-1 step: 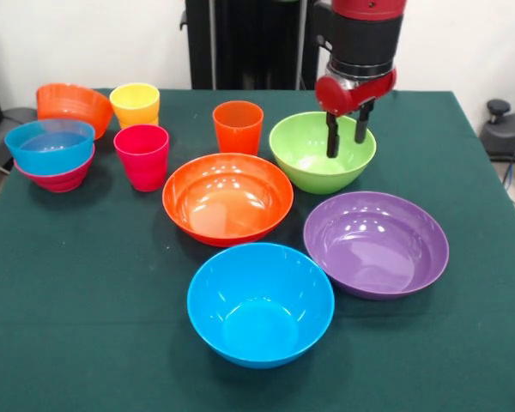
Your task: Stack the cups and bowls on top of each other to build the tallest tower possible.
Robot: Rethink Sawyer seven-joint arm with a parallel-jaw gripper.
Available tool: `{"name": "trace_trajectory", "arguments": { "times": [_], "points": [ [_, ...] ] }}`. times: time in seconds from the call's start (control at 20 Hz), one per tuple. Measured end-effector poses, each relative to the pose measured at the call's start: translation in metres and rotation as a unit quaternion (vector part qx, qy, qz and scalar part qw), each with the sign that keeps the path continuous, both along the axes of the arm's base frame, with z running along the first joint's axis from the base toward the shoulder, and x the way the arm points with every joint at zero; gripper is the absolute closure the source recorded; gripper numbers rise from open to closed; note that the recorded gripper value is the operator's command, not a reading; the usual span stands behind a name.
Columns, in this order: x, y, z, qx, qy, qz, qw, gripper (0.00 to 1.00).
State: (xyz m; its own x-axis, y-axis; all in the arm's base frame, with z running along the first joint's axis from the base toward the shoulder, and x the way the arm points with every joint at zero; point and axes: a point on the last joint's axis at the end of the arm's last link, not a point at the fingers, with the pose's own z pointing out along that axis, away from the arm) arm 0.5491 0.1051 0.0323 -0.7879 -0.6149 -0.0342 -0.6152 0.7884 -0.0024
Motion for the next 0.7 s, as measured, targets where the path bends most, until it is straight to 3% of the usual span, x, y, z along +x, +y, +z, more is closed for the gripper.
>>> {"name": "trace_trajectory", "arguments": {
  "times": [0.35, 0.4, 0.6, 0.7],
  "points": [
    [-0.014, -0.019, -0.005, -0.026, 0.009, -0.046, 0.9986, 0.00],
    [-0.018, -0.024, -0.007, -0.033, 0.008, -0.068, 0.9971, 0.00],
    [-0.022, -0.034, -0.008, -0.042, 0.001, -0.115, 0.9925, 0.00],
    [-0.023, -0.039, -0.007, -0.044, -0.005, -0.152, 0.9873, 0.00]
  ]
}}
